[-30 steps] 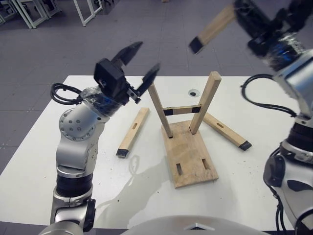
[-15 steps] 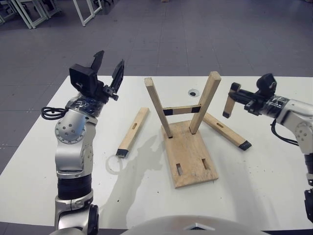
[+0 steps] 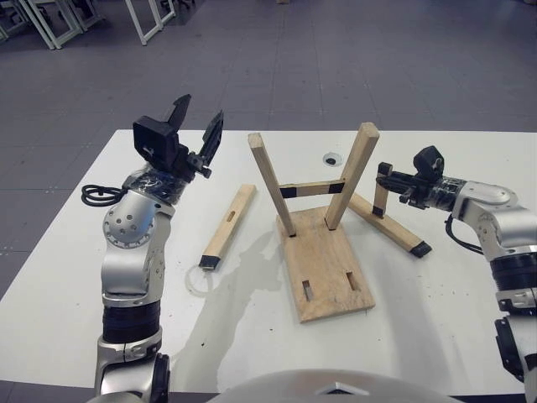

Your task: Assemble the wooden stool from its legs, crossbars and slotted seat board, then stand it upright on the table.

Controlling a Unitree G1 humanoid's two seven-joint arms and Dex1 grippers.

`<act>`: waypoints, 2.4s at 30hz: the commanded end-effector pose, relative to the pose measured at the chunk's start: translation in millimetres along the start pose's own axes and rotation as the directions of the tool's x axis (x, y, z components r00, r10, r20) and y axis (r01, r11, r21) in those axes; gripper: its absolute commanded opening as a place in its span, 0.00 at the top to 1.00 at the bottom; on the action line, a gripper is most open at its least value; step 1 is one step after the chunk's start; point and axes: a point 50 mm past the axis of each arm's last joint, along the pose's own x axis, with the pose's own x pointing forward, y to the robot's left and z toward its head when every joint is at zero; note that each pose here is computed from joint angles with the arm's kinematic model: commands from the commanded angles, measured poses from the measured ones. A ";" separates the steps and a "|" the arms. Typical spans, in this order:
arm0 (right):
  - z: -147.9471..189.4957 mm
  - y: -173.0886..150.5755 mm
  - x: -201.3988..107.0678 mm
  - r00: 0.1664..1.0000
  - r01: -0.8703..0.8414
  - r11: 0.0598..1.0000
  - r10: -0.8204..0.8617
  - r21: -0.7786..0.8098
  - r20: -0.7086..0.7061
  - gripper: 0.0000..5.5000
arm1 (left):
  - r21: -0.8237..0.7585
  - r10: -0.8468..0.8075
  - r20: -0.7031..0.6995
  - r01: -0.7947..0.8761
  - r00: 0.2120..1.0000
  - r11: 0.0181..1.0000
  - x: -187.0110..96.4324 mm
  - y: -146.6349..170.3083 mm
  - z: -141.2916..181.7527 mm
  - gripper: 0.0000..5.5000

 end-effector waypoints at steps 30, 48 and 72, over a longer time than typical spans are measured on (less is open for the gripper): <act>-55.8 34.6 -29.3 0.872 0.471 0.855 -0.488 0.217 0.031 0.93 | -0.023 0.051 -0.050 -0.052 0.997 0.998 -12.1 -3.8 -14.5 0.51; 16.9 39.4 -41.2 0.776 0.516 0.845 -0.532 0.144 0.338 0.63 | -0.022 0.059 -0.064 -0.060 0.996 0.998 -14.4 -2.3 -19.3 0.51; 7.3 2.4 12.4 0.797 0.570 0.789 -0.599 0.230 0.081 0.63 | -0.055 0.064 -0.117 -0.071 0.991 0.996 -21.3 -7.9 -30.8 0.51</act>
